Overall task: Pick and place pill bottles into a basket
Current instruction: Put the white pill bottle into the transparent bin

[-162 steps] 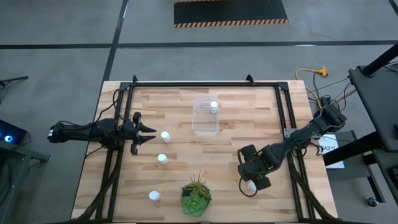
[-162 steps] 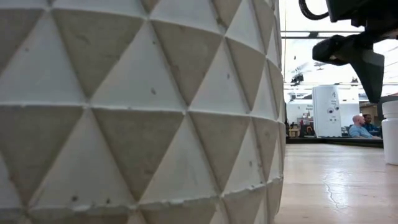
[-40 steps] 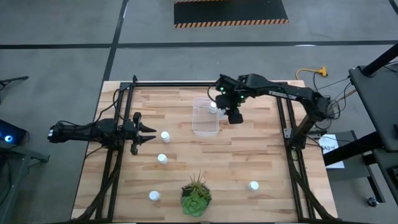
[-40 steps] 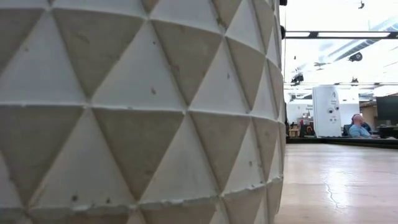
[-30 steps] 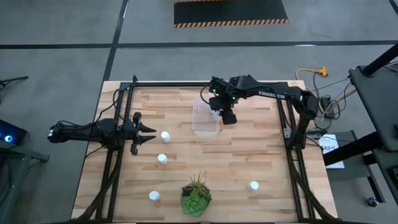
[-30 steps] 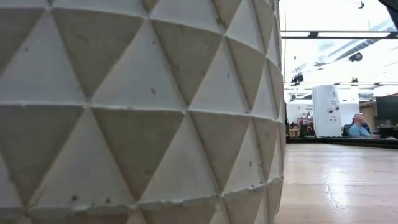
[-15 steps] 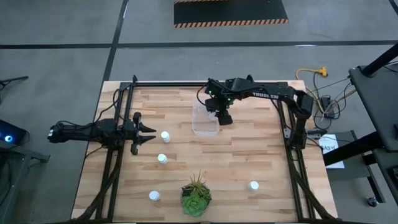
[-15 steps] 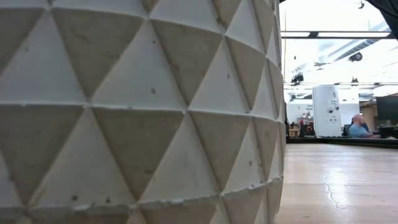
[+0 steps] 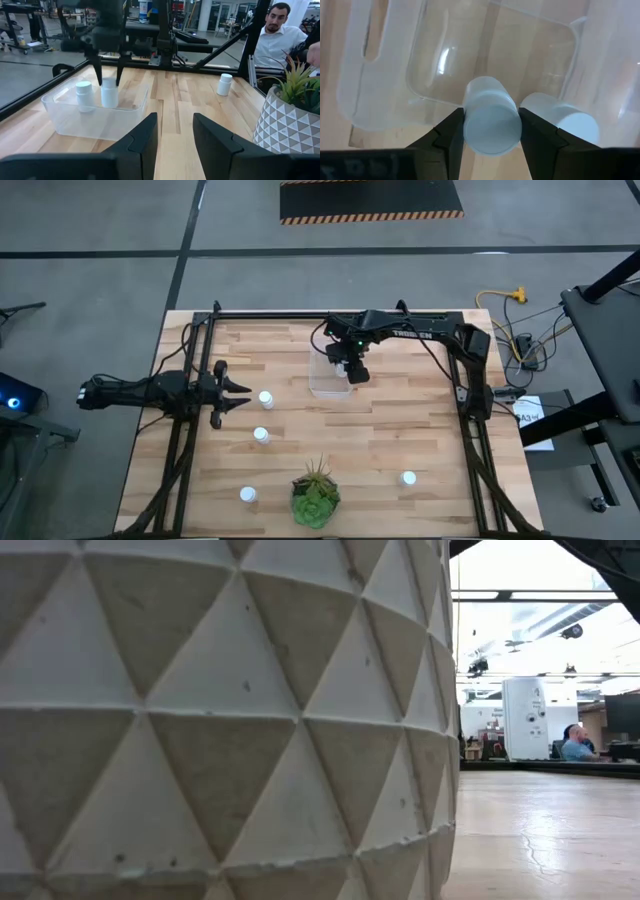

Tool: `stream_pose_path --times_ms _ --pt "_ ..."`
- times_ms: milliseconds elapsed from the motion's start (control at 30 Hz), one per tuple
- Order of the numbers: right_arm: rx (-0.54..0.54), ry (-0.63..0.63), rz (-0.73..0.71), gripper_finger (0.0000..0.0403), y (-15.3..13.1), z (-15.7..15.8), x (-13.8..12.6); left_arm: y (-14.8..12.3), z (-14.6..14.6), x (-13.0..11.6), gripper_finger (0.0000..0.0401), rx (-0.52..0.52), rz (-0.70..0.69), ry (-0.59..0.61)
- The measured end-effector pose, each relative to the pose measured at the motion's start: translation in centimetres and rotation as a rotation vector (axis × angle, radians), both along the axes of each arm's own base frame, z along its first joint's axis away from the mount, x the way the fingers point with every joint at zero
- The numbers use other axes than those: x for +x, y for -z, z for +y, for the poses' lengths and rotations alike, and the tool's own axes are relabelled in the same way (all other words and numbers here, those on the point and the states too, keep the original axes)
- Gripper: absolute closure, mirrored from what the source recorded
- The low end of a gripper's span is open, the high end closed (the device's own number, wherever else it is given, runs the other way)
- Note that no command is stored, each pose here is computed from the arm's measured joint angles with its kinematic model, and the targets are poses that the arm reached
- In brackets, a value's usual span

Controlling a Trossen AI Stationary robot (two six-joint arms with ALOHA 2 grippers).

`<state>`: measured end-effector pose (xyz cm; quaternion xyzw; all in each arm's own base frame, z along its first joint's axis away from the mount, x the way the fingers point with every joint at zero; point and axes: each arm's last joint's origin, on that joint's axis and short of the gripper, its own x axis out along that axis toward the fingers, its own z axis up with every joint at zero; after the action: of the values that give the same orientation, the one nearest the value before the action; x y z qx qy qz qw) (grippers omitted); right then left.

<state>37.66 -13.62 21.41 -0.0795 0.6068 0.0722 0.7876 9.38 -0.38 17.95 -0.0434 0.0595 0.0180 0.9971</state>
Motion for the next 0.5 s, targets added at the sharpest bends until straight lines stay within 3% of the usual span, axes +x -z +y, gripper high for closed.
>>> stream_pose_path --times_ms 500 --pt "-0.020 -0.001 0.030 0.0250 1.4 -0.2 0.4 0.0 0.0 0.0 0.0294 0.000 0.002 0.000"
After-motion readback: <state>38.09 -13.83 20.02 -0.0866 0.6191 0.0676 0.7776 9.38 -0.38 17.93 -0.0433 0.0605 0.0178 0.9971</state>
